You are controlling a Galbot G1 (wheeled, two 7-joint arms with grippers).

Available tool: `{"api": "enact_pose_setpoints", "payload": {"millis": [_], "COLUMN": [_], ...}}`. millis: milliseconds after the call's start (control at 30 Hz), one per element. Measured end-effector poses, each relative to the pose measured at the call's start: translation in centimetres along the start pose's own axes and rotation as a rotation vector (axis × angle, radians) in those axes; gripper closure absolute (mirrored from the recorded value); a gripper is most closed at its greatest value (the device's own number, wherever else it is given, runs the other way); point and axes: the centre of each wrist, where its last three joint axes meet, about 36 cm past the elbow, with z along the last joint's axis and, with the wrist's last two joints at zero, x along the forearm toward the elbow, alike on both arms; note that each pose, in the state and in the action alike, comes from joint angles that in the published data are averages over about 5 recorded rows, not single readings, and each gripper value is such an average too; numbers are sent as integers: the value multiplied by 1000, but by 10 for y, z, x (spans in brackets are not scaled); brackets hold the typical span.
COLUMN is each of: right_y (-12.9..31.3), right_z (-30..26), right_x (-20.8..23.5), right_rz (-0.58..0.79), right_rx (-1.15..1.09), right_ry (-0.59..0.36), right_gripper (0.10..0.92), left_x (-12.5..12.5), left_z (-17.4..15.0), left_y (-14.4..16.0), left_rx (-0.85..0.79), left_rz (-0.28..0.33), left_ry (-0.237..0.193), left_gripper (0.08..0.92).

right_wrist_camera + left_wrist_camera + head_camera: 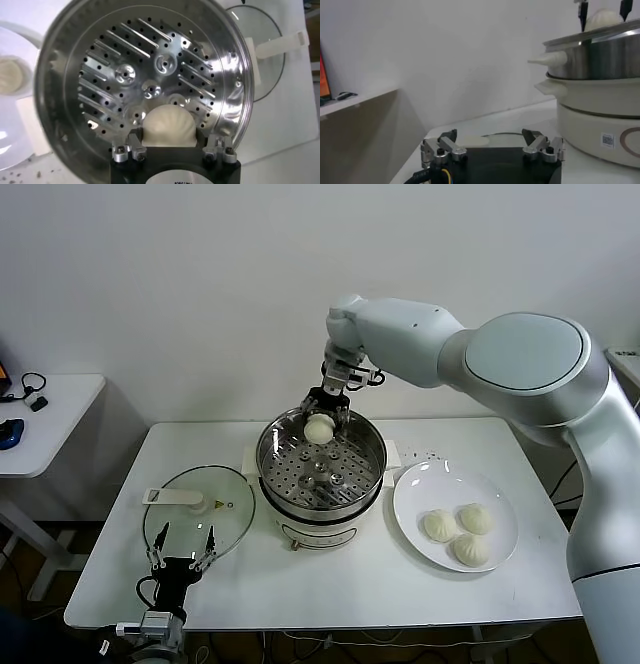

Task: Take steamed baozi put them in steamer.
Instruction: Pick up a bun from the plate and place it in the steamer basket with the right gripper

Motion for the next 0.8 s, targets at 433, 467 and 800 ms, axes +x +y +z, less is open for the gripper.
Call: {"api": "enact_pose_setpoints", "payload": {"millis": [433, 467, 800], "right_y": [3, 3, -1], "right_z": [5, 5, 7], "right_x": [-22, -22, -25], "right_rz": [12, 12, 13], "right_rx": [-24, -25, -29], "right_ry": [-3, -1, 12], "right_gripper": [336, 337, 335], "left_x": [-3, -3, -3], "left_z": [3, 3, 5], "left_y": [-1, -1, -2], "left_rx": [2, 2, 3], "left_rz": [1, 1, 2], "left_ry": [4, 4, 4], "left_gripper": [177, 177, 177]}}
